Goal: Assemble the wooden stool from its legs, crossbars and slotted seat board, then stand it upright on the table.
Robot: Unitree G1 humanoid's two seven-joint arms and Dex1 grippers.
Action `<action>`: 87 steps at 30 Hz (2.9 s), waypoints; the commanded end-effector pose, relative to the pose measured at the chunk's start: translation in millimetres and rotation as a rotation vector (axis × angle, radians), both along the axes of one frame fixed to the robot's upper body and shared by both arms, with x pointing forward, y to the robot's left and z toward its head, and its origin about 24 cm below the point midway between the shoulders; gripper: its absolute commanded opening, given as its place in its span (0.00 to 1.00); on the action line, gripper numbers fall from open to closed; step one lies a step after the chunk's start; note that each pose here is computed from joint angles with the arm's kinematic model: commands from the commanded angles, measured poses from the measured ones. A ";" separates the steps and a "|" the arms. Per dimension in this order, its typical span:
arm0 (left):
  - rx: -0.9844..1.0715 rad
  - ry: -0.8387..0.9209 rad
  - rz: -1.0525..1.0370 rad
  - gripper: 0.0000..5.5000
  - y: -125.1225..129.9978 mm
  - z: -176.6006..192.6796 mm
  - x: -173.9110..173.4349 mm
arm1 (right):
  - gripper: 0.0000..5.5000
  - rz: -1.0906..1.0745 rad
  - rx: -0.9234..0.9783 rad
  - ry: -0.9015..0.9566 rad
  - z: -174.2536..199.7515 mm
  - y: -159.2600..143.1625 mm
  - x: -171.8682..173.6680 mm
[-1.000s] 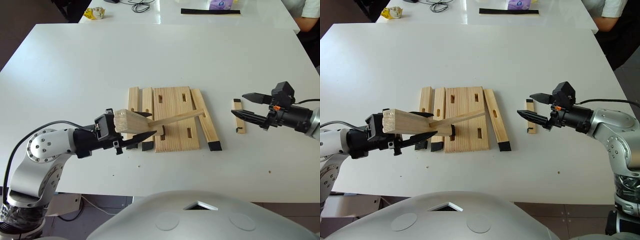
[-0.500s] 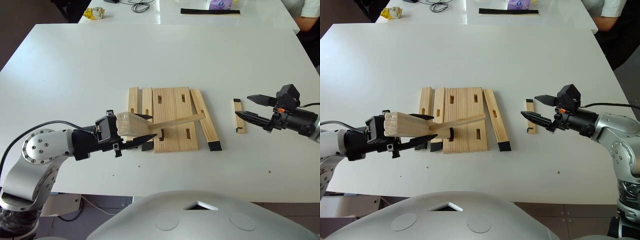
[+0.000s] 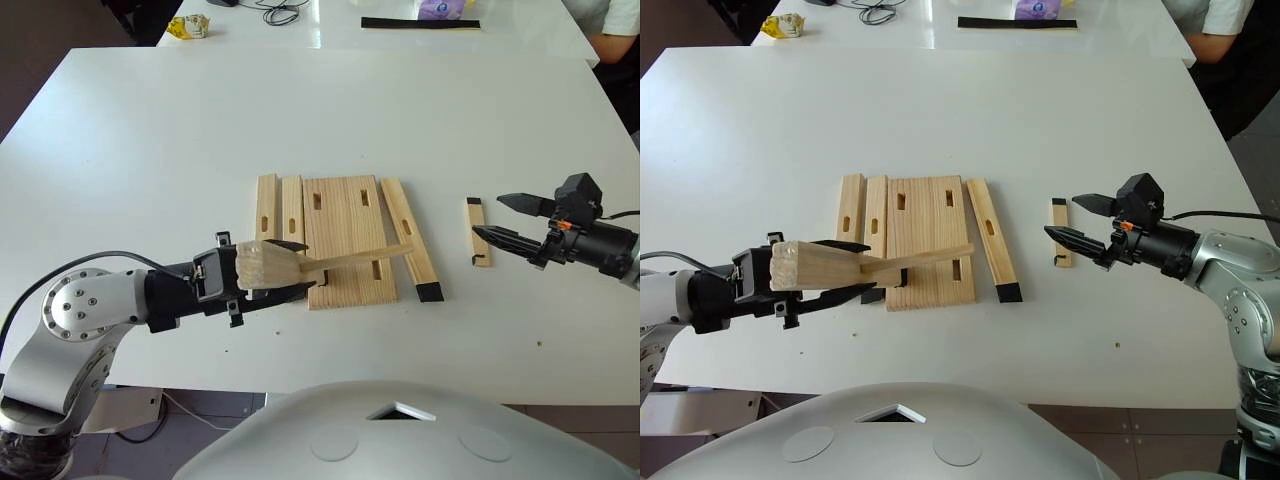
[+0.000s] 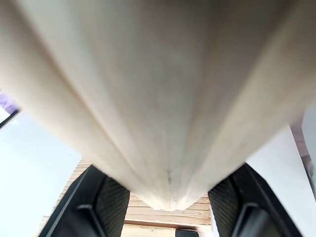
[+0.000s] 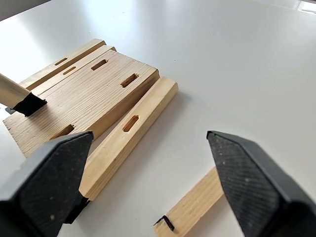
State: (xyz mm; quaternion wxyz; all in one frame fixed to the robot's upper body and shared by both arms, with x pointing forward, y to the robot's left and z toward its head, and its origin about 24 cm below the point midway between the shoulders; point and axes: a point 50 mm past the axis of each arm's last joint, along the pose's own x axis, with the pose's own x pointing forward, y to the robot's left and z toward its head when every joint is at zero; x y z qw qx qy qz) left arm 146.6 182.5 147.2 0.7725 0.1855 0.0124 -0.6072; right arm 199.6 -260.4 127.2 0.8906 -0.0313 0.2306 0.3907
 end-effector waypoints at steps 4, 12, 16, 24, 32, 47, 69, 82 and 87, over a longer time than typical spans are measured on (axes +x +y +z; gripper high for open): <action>0.080 0.105 0.042 0.37 9.1 -18.9 3.6 | 0.77 0.009 -0.025 -0.009 0.3 1.5 1.4; 0.197 0.179 0.049 0.37 16.3 -18.9 18.6 | 0.77 -0.002 -0.028 -0.008 -3.0 3.1 -0.6; 0.248 0.189 0.023 0.37 16.2 -14.9 30.2 | 0.77 -0.009 -0.022 -0.009 -4.4 5.3 -1.2; 0.195 0.299 0.040 0.37 16.2 -3.4 44.8 | 0.77 -0.016 -0.024 -0.003 -8.3 7.0 -4.2; 0.159 0.352 0.096 0.37 18.0 -6.2 53.3 | 0.77 -0.017 -0.026 -0.005 -7.3 6.8 -3.9; 0.204 0.276 0.037 0.37 7.8 -29.2 28.0 | 0.77 0.000 -0.026 -0.004 -4.7 7.1 -0.1; 0.242 0.255 0.017 0.37 2.5 -47.5 29.1 | 0.77 0.024 -0.026 0.000 -8.2 13.3 1.8; 0.155 0.337 0.095 0.44 -0.5 -38.8 43.9 | 0.77 0.039 -0.032 -0.001 -8.3 14.5 4.5; 0.148 0.338 0.102 0.56 -7.0 -39.4 46.1 | 0.77 0.048 -0.031 0.002 -9.4 16.3 4.3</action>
